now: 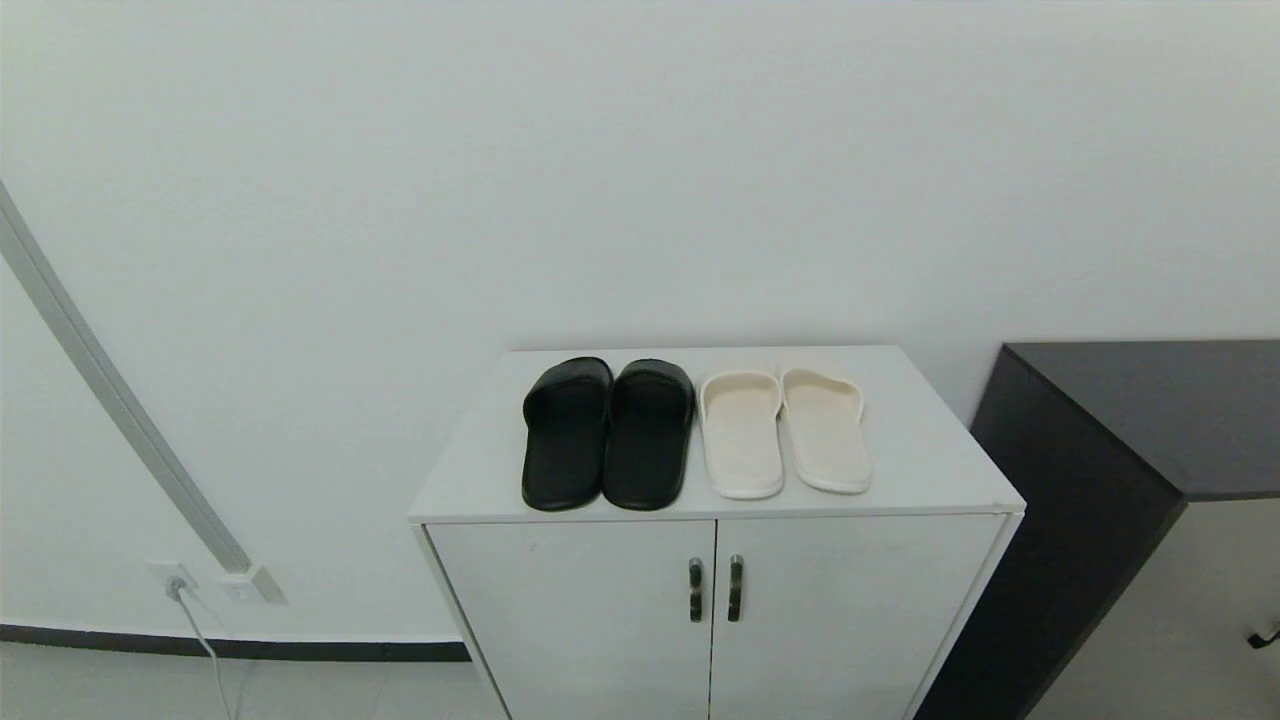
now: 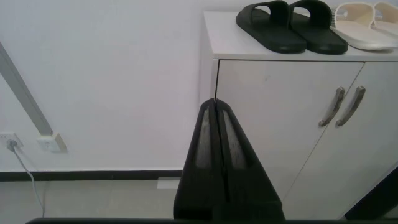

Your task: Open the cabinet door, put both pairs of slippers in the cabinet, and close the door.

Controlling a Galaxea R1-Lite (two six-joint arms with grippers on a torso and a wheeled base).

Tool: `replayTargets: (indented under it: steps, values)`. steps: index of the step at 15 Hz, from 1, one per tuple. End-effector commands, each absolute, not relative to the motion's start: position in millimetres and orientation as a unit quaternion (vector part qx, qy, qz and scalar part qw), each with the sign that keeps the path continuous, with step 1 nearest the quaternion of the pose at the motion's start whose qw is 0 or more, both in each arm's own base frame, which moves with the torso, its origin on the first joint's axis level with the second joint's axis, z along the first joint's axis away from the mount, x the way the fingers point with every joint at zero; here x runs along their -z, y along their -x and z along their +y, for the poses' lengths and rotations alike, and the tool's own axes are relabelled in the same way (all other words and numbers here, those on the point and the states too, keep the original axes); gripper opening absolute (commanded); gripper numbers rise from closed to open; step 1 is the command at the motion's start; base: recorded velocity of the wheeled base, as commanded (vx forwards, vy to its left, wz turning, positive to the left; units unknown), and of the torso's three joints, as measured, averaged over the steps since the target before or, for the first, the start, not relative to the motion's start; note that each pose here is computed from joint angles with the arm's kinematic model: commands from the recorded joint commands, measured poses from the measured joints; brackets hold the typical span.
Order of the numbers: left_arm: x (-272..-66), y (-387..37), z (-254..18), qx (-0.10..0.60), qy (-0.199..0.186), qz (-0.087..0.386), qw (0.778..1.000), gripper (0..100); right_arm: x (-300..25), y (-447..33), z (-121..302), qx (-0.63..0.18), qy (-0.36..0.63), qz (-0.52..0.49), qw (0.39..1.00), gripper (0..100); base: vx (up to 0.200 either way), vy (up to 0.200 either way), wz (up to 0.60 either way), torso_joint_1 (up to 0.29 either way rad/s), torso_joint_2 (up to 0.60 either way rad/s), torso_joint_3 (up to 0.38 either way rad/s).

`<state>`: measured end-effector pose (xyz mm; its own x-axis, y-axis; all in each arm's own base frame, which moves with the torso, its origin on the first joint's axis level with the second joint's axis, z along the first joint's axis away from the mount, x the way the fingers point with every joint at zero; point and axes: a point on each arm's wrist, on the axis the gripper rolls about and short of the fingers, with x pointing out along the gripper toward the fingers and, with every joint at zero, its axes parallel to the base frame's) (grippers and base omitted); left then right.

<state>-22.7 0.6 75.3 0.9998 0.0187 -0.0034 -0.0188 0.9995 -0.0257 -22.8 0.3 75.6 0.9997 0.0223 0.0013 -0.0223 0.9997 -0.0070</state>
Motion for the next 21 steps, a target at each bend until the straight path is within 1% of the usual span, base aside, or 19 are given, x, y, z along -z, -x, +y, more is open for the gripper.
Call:
replayTargets:
  steps: [1,8,10,13,14,15,16,17,18,19,20,21]
  values:
    - [-75,23,1,-0.009,0.013,0.002,1.0,0,-76,23,0,-0.012,0.004,-0.001,1.0,100,0.0,0.0,0.0,0.0,0.0,0.0]
    - [-75,23,1,-0.009,0.013,0.002,1.0,0,-76,23,0,-0.01,0.006,-0.002,1.0,100,0.0,0.0,0.0,0.0,0.0,0.0]
    - [-76,23,1,-0.01,0.013,0.001,1.0,0,-76,23,0,-0.007,0.021,-0.002,1.0,100,0.0,0.0,0.0,0.0,0.0,0.0]
    - [-75,23,1,-0.01,0.013,0.002,1.0,0,-79,19,0,-0.007,0.022,0.02,1.0,100,0.0,0.0,0.0,0.0,0.0,0.0]
    - [-75,23,1,-0.01,0.013,0.002,1.0,0,-122,23,0,-0.005,-0.002,-0.021,1.0,100,0.0,0.0,0.0,0.0,0.0,0.0]
    - [-75,23,1,-0.01,0.013,0.002,1.0,0,-168,19,1,-0.009,-0.051,-0.017,0.998,100,0.0,0.0,0.0,0.0,0.0,0.0]
    - [-75,23,1,-0.01,0.013,0.002,1.0,0,-172,14,1,-0.015,-0.034,0.009,0.999,100,0.0,0.0,0.0,0.0,0.0,0.0]
    - [-76,23,1,-0.01,0.013,0.001,1.0,0,-162,-3,1,-0.03,0.002,0.086,0.996,100,0.0,0.0,0.0,0.0,0.0,0.0]
    - [-75,23,1,-0.01,0.014,0.002,1.0,0,-154,-13,2,-0.043,0.005,0.122,0.992,100,0.0,0.0,0.0,0.0,0.0,0.0]
    - [-75,23,1,-0.01,0.015,0.002,1.0,0,-152,-17,2,-0.054,0.005,0.133,0.99,100,0.0,0.0,0.0,0.0,0.0,0.0]
    - [-75,23,1,-0.009,0.016,0.002,1.0,0,-152,-31,4,-0.085,0.003,0.16,0.983,100,0.0,0.0,0.0,0.0,0.0,0.0]
    - [-75,23,1,-0.01,0.016,0.002,1.0,0,-153,-45,6,-0.099,0.002,0.18,0.979,100,0.0,0.0,0.0,0.0,0.0,0.0]
